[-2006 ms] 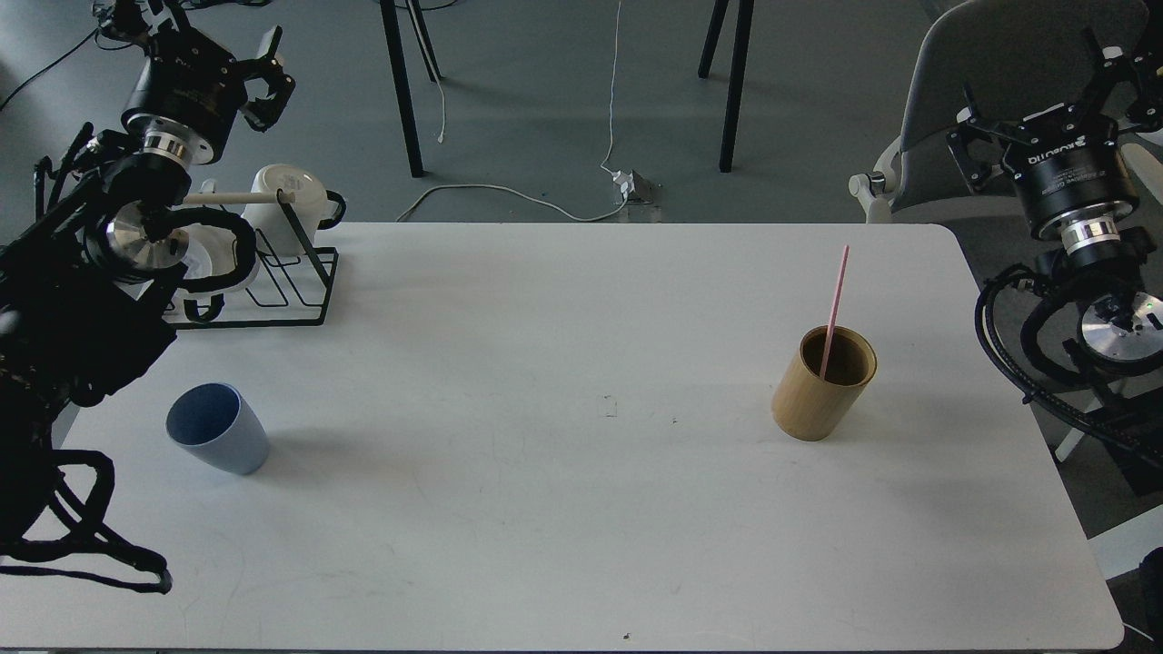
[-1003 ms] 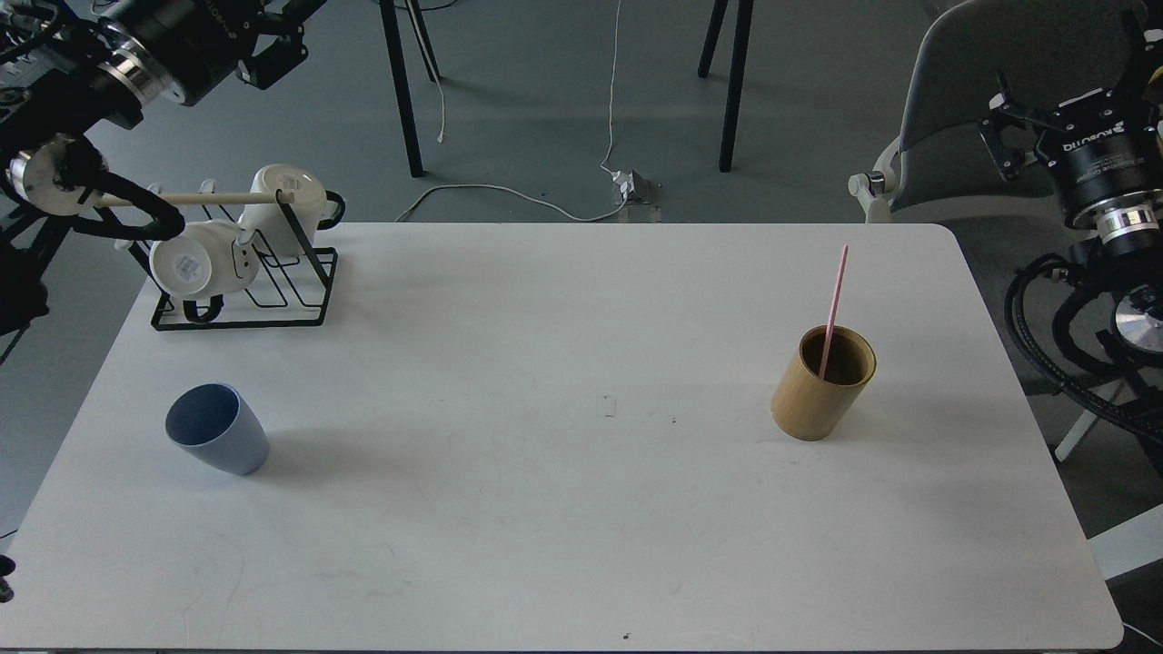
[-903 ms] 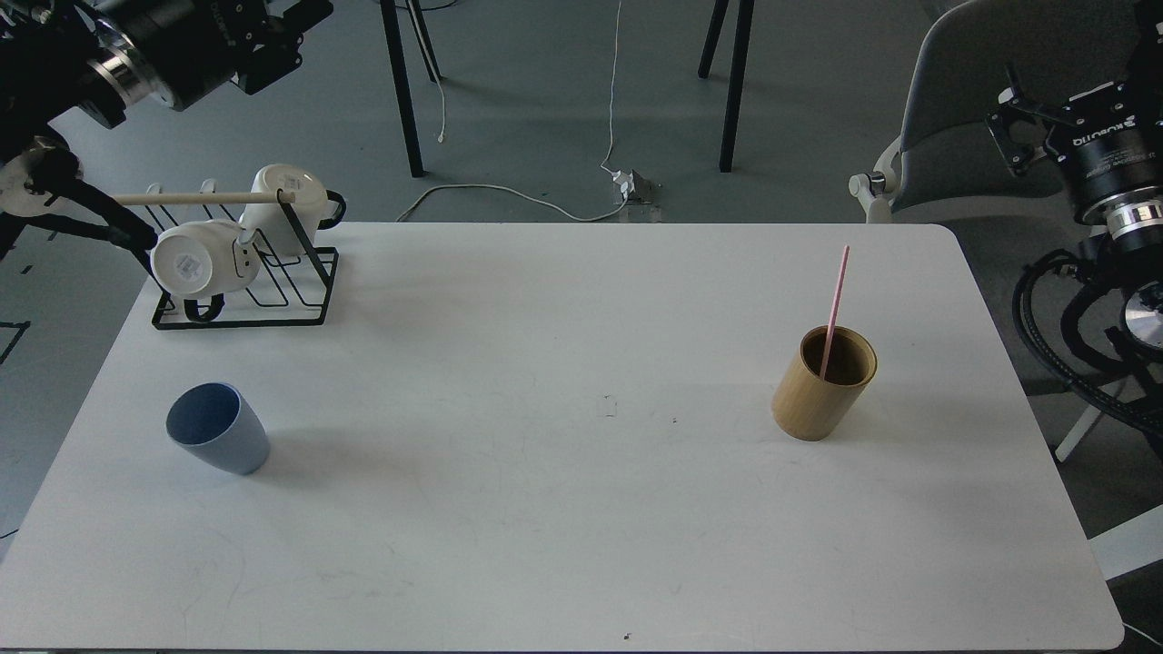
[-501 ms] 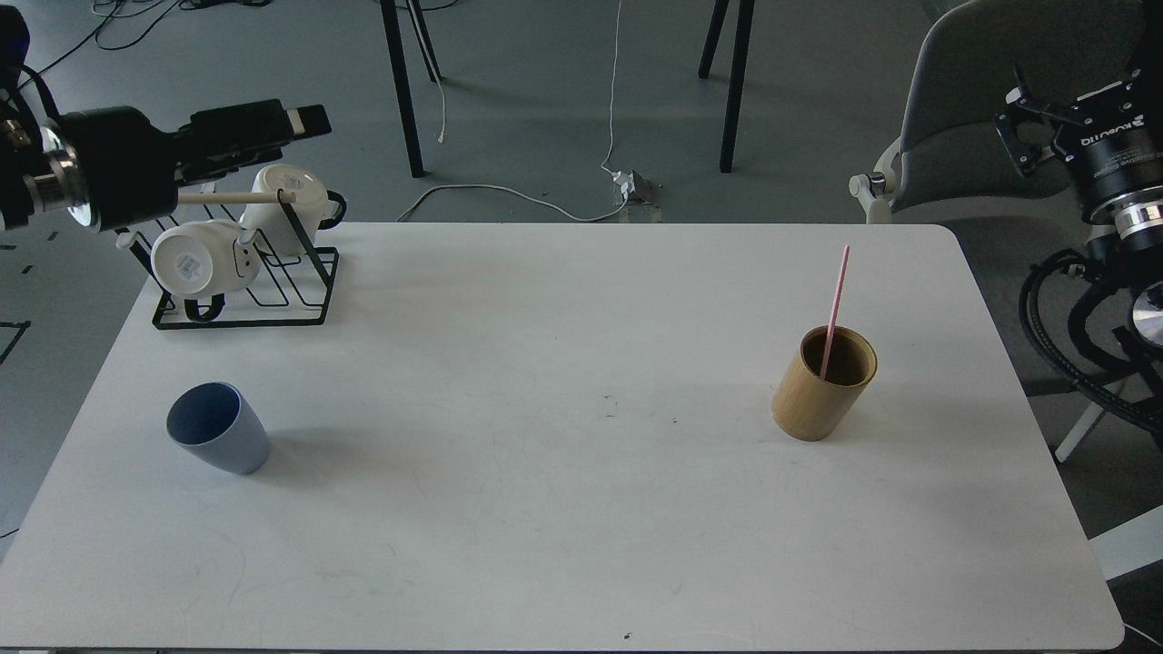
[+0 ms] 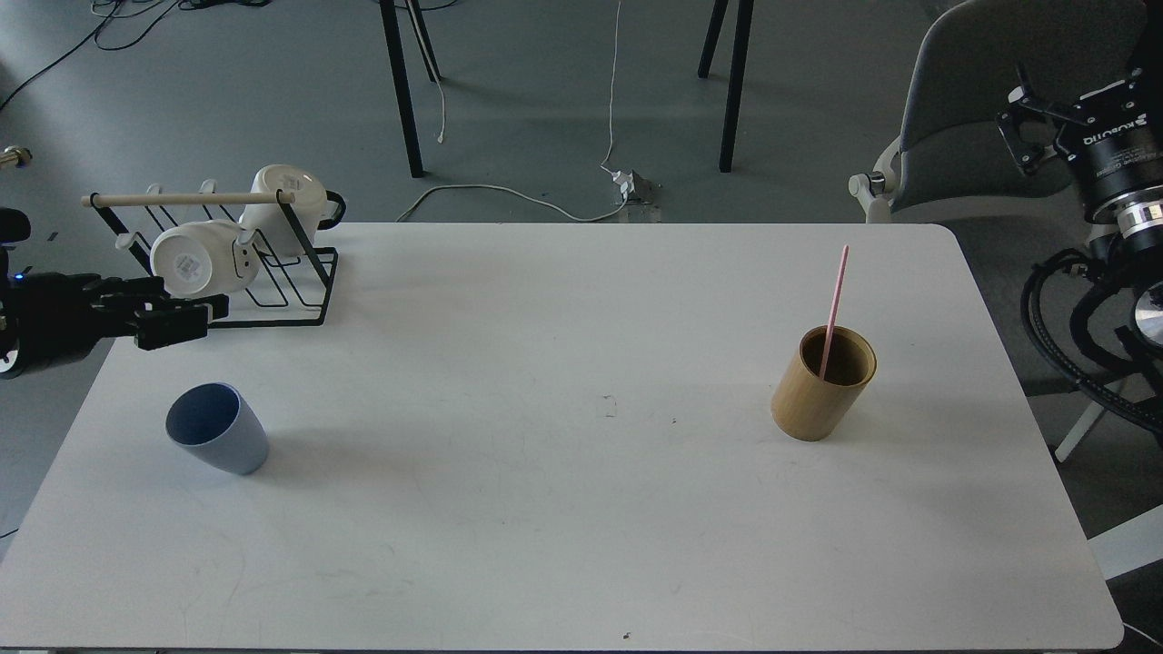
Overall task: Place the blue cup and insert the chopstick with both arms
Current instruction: 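Grasp the blue cup with the left gripper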
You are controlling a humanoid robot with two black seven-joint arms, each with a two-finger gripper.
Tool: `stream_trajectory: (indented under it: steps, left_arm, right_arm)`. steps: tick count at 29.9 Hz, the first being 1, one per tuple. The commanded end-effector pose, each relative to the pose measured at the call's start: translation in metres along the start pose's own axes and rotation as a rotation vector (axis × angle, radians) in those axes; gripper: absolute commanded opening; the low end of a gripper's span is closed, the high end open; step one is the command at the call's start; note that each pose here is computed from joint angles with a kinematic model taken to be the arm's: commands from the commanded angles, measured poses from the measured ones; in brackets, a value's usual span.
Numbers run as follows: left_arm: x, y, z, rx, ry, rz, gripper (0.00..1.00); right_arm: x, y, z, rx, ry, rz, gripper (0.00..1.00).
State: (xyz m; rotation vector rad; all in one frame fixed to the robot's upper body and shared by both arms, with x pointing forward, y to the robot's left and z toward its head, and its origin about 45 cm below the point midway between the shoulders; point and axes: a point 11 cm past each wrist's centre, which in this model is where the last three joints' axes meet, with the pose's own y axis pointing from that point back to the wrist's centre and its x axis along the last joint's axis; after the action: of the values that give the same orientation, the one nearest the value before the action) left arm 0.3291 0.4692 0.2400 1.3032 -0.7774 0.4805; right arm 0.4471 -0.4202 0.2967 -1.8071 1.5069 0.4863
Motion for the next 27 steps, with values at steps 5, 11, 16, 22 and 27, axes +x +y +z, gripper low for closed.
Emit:
stream_trajectory:
  steps: [5, 11, 16, 22, 27]
  left_arm:
    - [-0.043, -0.017, -0.027, 0.035, 0.029, -0.028, 0.73]
    - [-0.082, -0.015, -0.021, 0.002, 0.058, -0.099, 0.72]
    - [-0.088, -0.015, -0.021, 0.005, 0.062, -0.109, 0.70]
    - [-0.094, -0.020, -0.018, -0.005, 0.068, -0.115, 0.44]
    - [-0.096, -0.024, -0.014, -0.015, 0.072, -0.121, 0.27]
  right_arm:
    - [0.002, 0.001, 0.002, -0.005, 0.001, 0.006, 1.00]
    - [0.001, 0.000, 0.002, -0.011, 0.010, 0.004, 1.00]
    - [-0.002, -0.002, 0.002, -0.008, 0.009, -0.005, 1.00]
    - [-0.001, -0.002, 0.001, -0.008, 0.009, -0.003, 1.00]
    - [-0.001, -0.002, 0.001, -0.007, 0.011, -0.003, 1.00]
